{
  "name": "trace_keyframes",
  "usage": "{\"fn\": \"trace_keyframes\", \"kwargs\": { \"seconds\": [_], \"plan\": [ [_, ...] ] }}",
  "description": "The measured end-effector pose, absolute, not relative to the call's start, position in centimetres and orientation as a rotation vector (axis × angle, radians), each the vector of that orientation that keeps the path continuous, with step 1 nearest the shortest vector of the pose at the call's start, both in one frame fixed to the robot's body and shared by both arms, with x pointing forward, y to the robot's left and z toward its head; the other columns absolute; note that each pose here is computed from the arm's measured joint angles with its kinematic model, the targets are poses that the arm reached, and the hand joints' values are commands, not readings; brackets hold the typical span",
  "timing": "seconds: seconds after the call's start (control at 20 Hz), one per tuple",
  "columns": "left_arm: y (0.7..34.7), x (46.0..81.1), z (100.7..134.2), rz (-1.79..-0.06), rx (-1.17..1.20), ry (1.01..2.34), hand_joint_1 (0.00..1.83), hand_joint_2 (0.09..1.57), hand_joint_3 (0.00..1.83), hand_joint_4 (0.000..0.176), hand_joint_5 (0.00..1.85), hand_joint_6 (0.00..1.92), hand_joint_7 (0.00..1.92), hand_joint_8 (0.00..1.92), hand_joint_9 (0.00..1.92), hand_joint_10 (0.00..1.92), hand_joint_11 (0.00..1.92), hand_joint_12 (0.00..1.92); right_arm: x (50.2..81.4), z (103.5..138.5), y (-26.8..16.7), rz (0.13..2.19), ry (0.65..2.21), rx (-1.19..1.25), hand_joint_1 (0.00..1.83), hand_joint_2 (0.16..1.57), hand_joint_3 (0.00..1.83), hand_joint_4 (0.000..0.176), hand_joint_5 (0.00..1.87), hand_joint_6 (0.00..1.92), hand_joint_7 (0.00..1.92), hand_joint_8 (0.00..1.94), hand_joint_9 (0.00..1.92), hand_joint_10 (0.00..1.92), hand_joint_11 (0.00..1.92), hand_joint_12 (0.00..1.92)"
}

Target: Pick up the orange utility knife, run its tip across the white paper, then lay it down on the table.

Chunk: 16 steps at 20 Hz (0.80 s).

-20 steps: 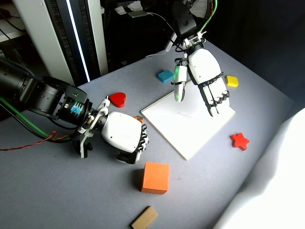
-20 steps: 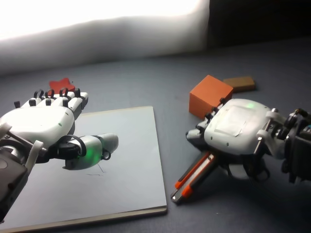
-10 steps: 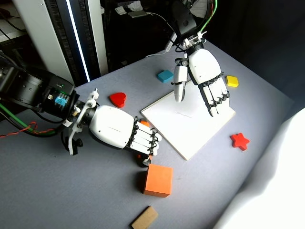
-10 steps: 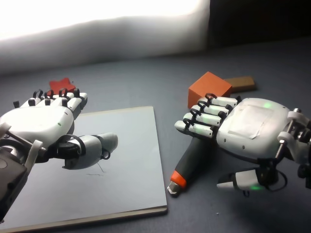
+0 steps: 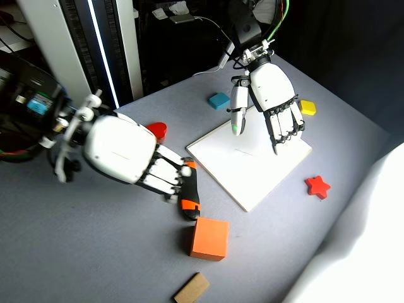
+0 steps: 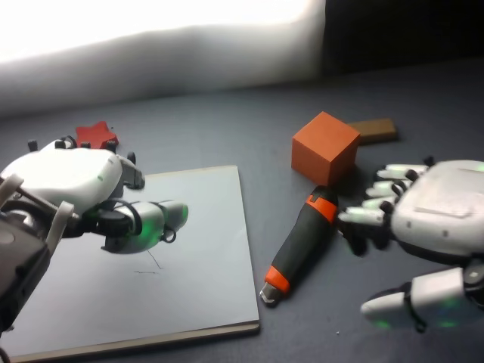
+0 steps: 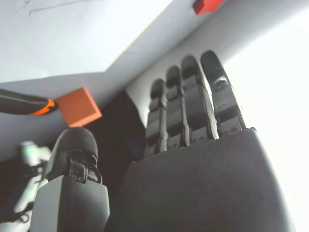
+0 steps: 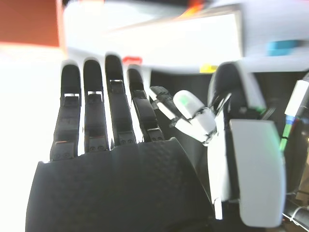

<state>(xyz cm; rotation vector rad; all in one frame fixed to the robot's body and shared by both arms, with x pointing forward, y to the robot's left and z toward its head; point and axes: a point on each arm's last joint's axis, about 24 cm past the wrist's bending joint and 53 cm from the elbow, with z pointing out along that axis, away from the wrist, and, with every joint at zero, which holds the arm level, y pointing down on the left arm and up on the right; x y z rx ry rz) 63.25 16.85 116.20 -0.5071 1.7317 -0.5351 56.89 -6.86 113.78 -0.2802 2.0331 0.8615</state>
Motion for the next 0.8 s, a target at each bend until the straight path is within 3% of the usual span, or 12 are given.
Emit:
{"fn": "trace_keyframes", "kwargs": {
  "seconds": [0.1, 0.15, 0.2, 0.3, 0.4, 0.6, 0.7, 0.8],
  "plan": [
    [16.1, 63.5, 117.2, -0.564, -0.473, 1.74, 0.3, 1.29, 0.01, 0.0, 1.04, 0.28, 0.9, 1.13, 0.83, 1.5, 0.63, 1.8, 56.5, 114.0, -8.2, 0.839, 2.036, -0.251, 0.17, 1.3, 0.04, 0.0, 0.65, 1.59, 0.8, 1.66, 0.71, 1.89, 0.6, 1.92],
    [15.6, 63.7, 118.1, -0.572, -0.454, 1.736, 0.31, 1.32, 0.0, 0.0, 1.0, 0.53, 0.9, 1.28, 0.84, 1.64, 0.66, 1.89, 56.3, 113.6, -9.2, 0.817, 2.052, -0.237, 0.18, 1.33, 0.06, 0.0, 0.73, 1.63, 0.9, 1.7, 0.82, 1.91, 0.71, 1.92],
    [15.3, 63.8, 118.7, -0.581, -0.435, 1.724, 0.3, 1.35, 0.01, 0.0, 0.89, 0.93, 0.9, 1.42, 0.86, 1.74, 0.72, 1.91, 56.2, 113.4, -9.9, 0.806, 2.066, -0.224, 0.2, 1.38, 0.07, 0.0, 0.86, 1.74, 1.02, 1.76, 0.97, 1.92, 0.85, 1.92],
    [14.7, 63.5, 118.9, -0.599, -0.43, 1.73, 0.27, 1.39, 0.01, 0.0, 0.85, 1.34, 0.97, 1.56, 0.95, 1.84, 0.88, 1.92, 56.2, 113.4, -11.2, 0.795, 2.084, -0.185, 0.16, 1.46, 0.1, 0.0, 0.95, 1.78, 1.13, 1.77, 1.09, 1.92, 1.0, 1.92],
    [14.1, 63.0, 118.8, -0.615, -0.435, 1.74, 0.27, 1.42, 0.01, 0.0, 0.87, 1.61, 1.02, 1.69, 1.02, 1.89, 0.98, 1.92, 56.3, 114.0, -11.7, 0.791, 2.083, -0.176, 0.18, 1.47, 0.11, 0.0, 0.99, 1.81, 1.16, 1.78, 1.14, 1.92, 1.05, 1.92],
    [13.9, 63.2, 120.1, -0.607, -0.417, 1.713, 0.31, 1.43, 0.01, 0.0, 0.85, 1.69, 1.03, 1.75, 1.07, 1.92, 1.04, 1.92, 56.6, 115.0, -12.0, 0.863, 2.083, -0.049, 0.22, 1.46, 0.1, 0.0, 1.02, 1.68, 1.2, 1.69, 1.15, 1.92, 1.02, 1.92],
    [13.9, 63.1, 119.6, -0.612, -0.437, 1.731, 0.29, 1.43, 0.0, 0.0, 0.88, 1.64, 1.04, 1.72, 1.06, 1.91, 1.02, 1.92, 56.7, 115.6, -12.8, 0.94, 2.091, 0.129, 0.24, 1.45, 0.09, 0.0, 1.03, 1.73, 1.21, 1.69, 1.16, 1.92, 1.03, 1.92],
    [13.4, 62.8, 119.6, -0.625, -0.425, 1.736, 0.27, 1.44, 0.0, 0.0, 0.89, 1.69, 1.05, 1.76, 1.08, 1.92, 1.03, 1.92, 57.0, 116.6, -13.6, 0.936, 2.057, 0.156, 0.25, 1.45, 0.09, 0.0, 1.08, 1.75, 1.24, 1.73, 1.2, 1.92, 1.07, 1.92]
  ]
}}
